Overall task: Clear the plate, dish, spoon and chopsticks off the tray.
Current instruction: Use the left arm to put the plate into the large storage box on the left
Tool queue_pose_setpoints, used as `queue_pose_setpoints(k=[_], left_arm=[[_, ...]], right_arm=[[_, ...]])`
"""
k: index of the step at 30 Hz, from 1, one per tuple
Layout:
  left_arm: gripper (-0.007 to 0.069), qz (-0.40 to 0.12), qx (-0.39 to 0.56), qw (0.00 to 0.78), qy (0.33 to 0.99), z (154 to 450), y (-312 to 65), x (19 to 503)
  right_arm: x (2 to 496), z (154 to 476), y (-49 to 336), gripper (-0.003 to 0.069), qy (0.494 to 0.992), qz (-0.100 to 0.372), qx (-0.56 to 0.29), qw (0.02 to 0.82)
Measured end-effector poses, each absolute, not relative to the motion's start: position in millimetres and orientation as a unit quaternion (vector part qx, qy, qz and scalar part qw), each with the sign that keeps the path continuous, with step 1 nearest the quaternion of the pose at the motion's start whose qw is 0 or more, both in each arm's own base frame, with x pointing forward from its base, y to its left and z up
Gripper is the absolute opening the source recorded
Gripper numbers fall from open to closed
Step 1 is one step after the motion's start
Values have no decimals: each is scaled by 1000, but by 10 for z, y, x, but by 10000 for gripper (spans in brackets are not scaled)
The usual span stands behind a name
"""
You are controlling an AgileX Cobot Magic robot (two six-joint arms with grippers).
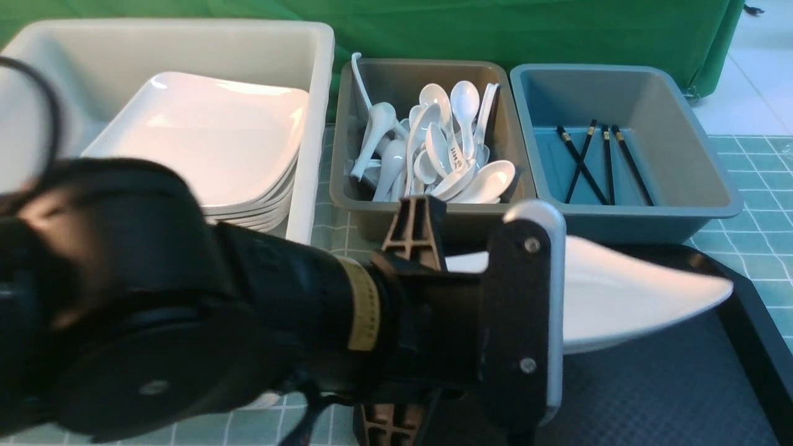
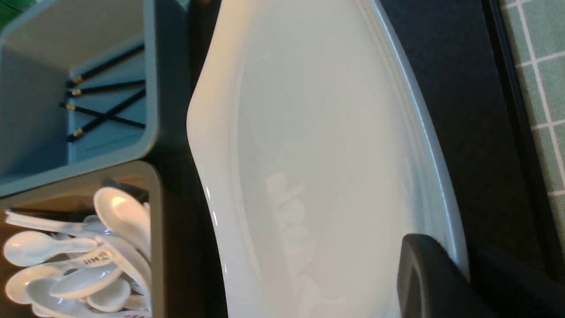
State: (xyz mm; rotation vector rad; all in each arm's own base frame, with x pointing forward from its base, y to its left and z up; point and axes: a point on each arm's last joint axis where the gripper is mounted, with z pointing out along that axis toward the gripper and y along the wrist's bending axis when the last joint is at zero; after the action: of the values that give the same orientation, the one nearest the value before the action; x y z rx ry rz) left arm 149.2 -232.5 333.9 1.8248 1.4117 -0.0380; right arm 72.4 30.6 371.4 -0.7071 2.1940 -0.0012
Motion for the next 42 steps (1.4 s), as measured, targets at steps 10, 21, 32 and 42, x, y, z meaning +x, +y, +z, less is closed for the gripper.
queue_pose_setpoints(k=[10,21,32,42], left_arm=[[30,80,672,478,560,3787,-1968,1573],[30,221,552,450,667,3923,-1164,2198],[30,267,454,384,758,3631,-423,2800],[30,243,484,333,772,3066,-509,3264]], right_arm=[[773,3935,401,139,824,49,-280,489],[1036,4120,754,139,804,42,-317,502],[1149,4038,905,139,807,22,-347,478],[1131,4024,896,142,812,23,-350,466]])
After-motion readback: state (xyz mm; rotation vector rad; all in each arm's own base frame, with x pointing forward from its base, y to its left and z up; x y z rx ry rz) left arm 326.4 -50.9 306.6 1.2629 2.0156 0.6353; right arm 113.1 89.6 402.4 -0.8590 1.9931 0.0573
